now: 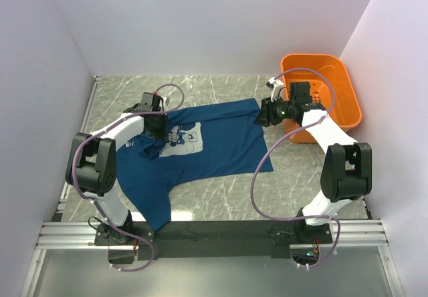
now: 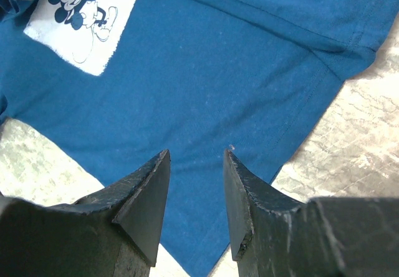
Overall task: Fold and stack the t-shirts
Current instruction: Fold the tshirt
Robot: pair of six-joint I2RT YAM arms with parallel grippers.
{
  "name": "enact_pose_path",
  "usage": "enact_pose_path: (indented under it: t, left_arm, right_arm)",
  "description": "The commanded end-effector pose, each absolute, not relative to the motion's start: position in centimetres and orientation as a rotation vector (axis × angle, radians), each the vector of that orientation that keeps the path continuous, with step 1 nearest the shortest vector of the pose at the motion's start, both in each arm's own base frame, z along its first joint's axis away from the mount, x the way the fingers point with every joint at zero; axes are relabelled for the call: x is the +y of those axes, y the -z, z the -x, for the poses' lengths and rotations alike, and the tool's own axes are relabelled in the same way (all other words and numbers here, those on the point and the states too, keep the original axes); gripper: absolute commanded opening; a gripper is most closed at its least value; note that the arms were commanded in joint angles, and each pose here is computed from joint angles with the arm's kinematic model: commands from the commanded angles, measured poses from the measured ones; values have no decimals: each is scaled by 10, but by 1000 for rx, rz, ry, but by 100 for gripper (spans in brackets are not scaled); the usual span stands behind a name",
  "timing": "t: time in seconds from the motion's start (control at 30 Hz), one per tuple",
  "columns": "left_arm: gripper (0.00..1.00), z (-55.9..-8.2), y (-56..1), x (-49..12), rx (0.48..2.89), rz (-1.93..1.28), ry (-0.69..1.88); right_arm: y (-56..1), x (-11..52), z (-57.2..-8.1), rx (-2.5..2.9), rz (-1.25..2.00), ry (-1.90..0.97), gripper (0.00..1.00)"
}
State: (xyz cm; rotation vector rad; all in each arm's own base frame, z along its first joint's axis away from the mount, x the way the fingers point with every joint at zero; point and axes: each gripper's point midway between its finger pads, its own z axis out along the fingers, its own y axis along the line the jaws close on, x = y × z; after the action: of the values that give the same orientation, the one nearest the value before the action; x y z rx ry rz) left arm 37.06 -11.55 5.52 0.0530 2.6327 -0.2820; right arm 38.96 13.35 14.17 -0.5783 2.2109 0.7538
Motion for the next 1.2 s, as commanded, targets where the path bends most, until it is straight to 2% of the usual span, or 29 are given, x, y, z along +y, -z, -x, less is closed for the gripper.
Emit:
enact_pose_path:
  t: [0.0,0.17,0.2,0.27,0.3,0.33,0.43,0.47,0.53,0.6,0.63,0.7,0.73,0.9,1.17]
  left_arm:
    - [1,-373,-74,-137,2611,-134,391]
    - [3,-351,-68,-158,2691,-244,472]
    - [13,-346,-66,-161,2707,-262,483]
    - [24,-333,-59,-167,2753,-318,490]
    - [37,-330,-59,-168,2761,-328,492]
    - [43,-329,-61,-168,2757,-335,483]
    - [55,-346,-82,-151,2660,-238,321]
    - [58,-357,-91,-133,2611,-124,207]
    - [68,-378,-121,-98,2470,72,143]
    - [69,-391,-134,-77,2376,262,222]
    - [69,-397,-145,-45,2309,427,243]
    - [69,-398,-143,-34,2277,518,345]
    - [68,-405,-141,-6,2233,633,356]
    - [60,-424,-124,18,2231,771,427]
    - [56,-443,-90,54,2276,908,328]
  right_arm:
    - [-160,132,-393,2145,583,-738,47]
    - [-159,131,-393,2149,579,-740,47]
    - [-159,130,-394,2148,578,-738,47]
    - [-158,130,-394,2151,576,-738,47]
    - [-157,130,-393,2153,578,-740,47]
    - [-158,130,-394,2152,578,-739,47]
    - [-156,130,-393,2155,577,-743,47]
    - [-157,130,-394,2151,578,-742,47]
    - [-155,130,-394,2156,577,-746,47]
    - [-154,131,-393,2157,578,-752,47]
    - [-154,132,-393,2154,580,-754,47]
    - [-150,133,-391,2159,578,-767,47]
    - [-149,133,-391,2159,577,-768,47]
    - [-143,133,-388,2167,573,-782,47]
    - [-136,136,-385,2182,577,-810,47]
